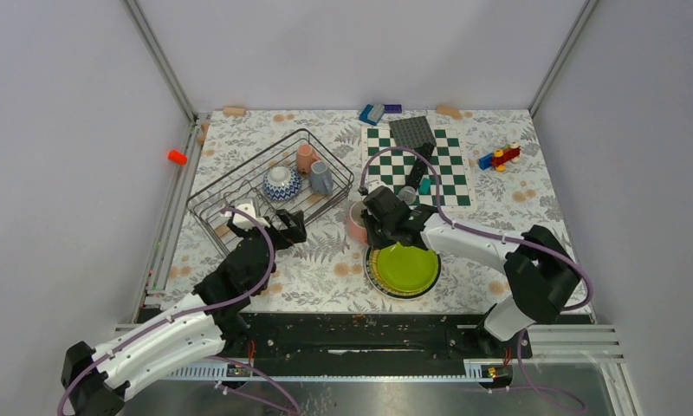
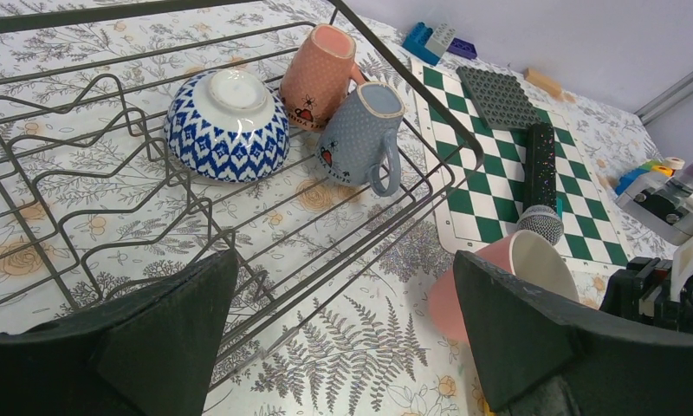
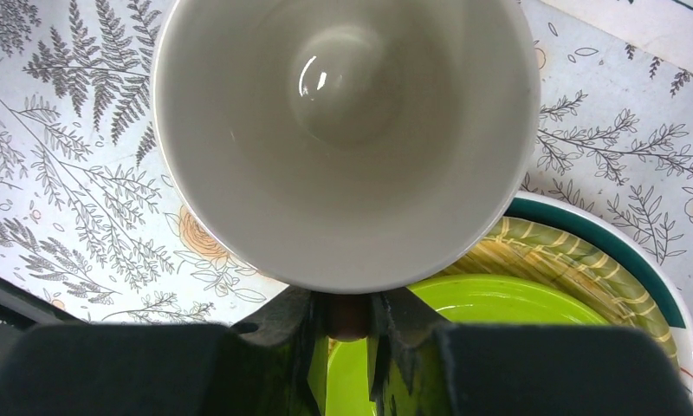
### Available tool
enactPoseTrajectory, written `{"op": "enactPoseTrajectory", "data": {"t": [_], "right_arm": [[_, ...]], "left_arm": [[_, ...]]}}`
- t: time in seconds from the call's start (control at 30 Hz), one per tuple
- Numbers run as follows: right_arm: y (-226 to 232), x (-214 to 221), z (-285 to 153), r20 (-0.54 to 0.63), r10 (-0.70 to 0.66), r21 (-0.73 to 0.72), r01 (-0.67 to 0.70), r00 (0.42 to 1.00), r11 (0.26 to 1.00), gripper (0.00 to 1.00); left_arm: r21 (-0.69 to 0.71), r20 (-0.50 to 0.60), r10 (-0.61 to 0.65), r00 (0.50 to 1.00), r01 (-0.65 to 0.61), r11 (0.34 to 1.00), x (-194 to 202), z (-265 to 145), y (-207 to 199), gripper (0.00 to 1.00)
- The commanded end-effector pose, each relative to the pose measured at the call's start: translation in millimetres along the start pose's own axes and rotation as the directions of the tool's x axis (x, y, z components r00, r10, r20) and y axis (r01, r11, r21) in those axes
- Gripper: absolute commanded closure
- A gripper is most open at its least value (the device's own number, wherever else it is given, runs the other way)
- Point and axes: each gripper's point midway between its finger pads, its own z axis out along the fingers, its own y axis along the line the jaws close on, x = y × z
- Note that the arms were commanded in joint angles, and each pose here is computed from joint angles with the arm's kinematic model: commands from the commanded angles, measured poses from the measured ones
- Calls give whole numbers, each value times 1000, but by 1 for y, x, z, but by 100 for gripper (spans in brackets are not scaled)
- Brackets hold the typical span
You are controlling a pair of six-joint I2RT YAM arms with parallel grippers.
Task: Unload the mixed dishes from the dish rack
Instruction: Place the cup at the center of the board.
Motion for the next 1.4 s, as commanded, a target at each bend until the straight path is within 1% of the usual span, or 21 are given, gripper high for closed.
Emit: {"op": "enactPoseTrajectory", "data": {"t": [0.0,0.17,0.27,0.33,0.4,0.47,0.6,0.67,0.8,0.9,0.97,1.03,1.07,1.1,1.17,1.23,1.3,1.37], "right_arm": [[12,-37,-6,109,-19,-8,20,994,1000,93],[12,-35,-2,102,-22,-2,23,995,1000,88],[13,-35,1,100,-26,-7,27,995,1000,87],[16,-37,2,100,-26,-18,28,995,999,81],[20,-38,3,99,-25,-35,29,995,999,79],[22,-38,3,97,-20,-47,25,995,999,74],[33,-34,3,75,-42,-108,50,996,993,60],[36,-32,2,72,-47,-127,56,996,990,58],[37,-33,-3,93,-47,-141,60,995,988,49],[43,-39,-15,135,-47,-181,71,990,981,41],[44,-43,-25,174,-42,-197,77,984,977,32],[42,-49,-35,221,-39,-195,83,975,977,16],[36,-52,-40,251,-33,-170,78,967,982,6],[31,-55,-46,280,-26,-152,71,960,986,1],[17,-55,-56,333,-5,-106,42,943,993,1],[3,-59,-70,414,29,-74,2,910,997,0],[-8,-66,-84,514,74,-68,-45,854,997,0],[-24,-64,-97,588,111,-54,-98,802,994,0]], "left_arm": [[-11,44,-45,998,45,999,-22,1,-7,1],[-19,35,-43,998,44,999,-21,2,-7,1],[-26,36,-46,998,47,999,-21,3,-7,1],[-32,32,-50,998,51,998,-20,3,-6,1],[-33,25,-45,999,46,998,-19,4,-7,1],[-38,18,-42,999,43,998,-18,5,-7,1],[-40,15,-47,999,47,998,-17,6,-8,1],[-34,17,-56,998,56,998,-18,6,-11,1],[-21,12,-53,999,53,998,-17,9,-15,1],[-20,5,-47,999,47,999,-18,11,-19,1],[-21,3,-47,999,47,999,-20,13,-22,1],[-32,10,-44,999,44,999,-24,16,-24,1],[-37,14,-43,999,43,998,-28,18,-27,1],[-37,12,-41,999,41,998,-31,20,-29,1],[-27,-6,-33,999,33,999,-34,27,-36,1],[-19,-43,-25,999,24,1000,-35,38,-41,1],[-5,-89,-15,996,15,1000,-34,51,-48,1],[-14,-133,16,991,-18,1000,-30,64,-51,1]]}}
